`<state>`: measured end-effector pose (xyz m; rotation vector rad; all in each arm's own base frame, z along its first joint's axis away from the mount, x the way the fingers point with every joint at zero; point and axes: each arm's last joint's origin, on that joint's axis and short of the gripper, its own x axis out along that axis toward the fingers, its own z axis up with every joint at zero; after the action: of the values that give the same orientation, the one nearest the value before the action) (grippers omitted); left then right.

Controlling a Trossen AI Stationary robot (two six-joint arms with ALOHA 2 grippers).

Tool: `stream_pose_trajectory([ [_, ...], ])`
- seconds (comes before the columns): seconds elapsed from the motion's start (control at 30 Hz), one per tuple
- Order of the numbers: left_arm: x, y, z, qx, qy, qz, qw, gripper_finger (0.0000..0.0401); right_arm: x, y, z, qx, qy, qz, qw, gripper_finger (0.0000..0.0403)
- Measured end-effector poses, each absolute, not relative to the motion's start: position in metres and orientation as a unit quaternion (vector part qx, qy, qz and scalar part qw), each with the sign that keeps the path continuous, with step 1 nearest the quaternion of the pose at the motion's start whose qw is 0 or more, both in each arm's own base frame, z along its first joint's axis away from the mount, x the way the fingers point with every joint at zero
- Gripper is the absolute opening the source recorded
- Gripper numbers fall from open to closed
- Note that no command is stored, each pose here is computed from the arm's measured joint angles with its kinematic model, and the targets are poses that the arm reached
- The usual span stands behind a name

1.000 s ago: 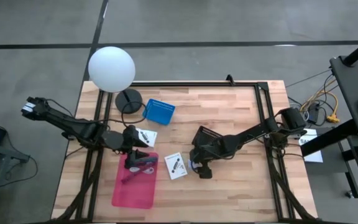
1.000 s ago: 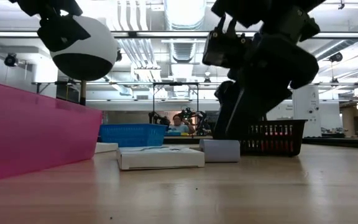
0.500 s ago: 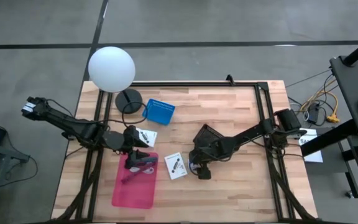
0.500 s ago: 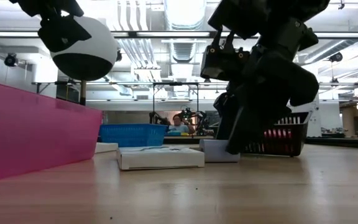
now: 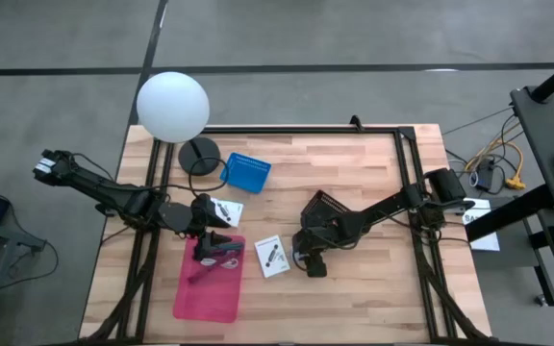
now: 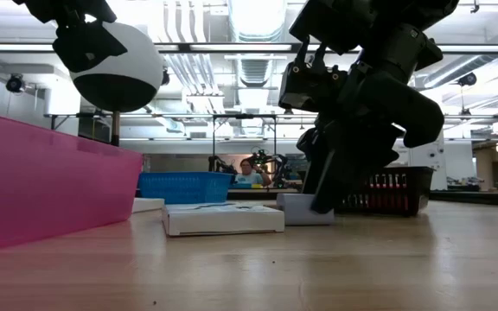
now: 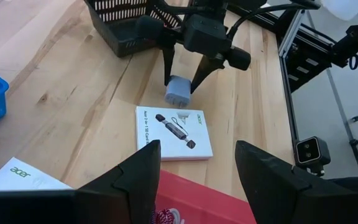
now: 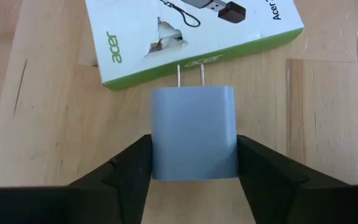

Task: Pick and place items into bin
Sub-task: Put the white charger adapter into the black bin

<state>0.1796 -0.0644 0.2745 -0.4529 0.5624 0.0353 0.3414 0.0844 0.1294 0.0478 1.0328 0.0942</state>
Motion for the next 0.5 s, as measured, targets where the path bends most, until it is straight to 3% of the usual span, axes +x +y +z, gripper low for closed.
stream_pose_trajectory([
  [0.17,0.18,-0.064,0.275,-0.221,0.275,0.016,0.935,0.0191,0.341,0.085,0.13,0.025,0.493,0.048,0.868,0.0182],
  [0.5,0.179,-0.064,0.274,-0.221,0.276,0.016,0.935,0.0191,0.351,0.086,0.16,0.053,0.512,0.023,0.857,0.018],
])
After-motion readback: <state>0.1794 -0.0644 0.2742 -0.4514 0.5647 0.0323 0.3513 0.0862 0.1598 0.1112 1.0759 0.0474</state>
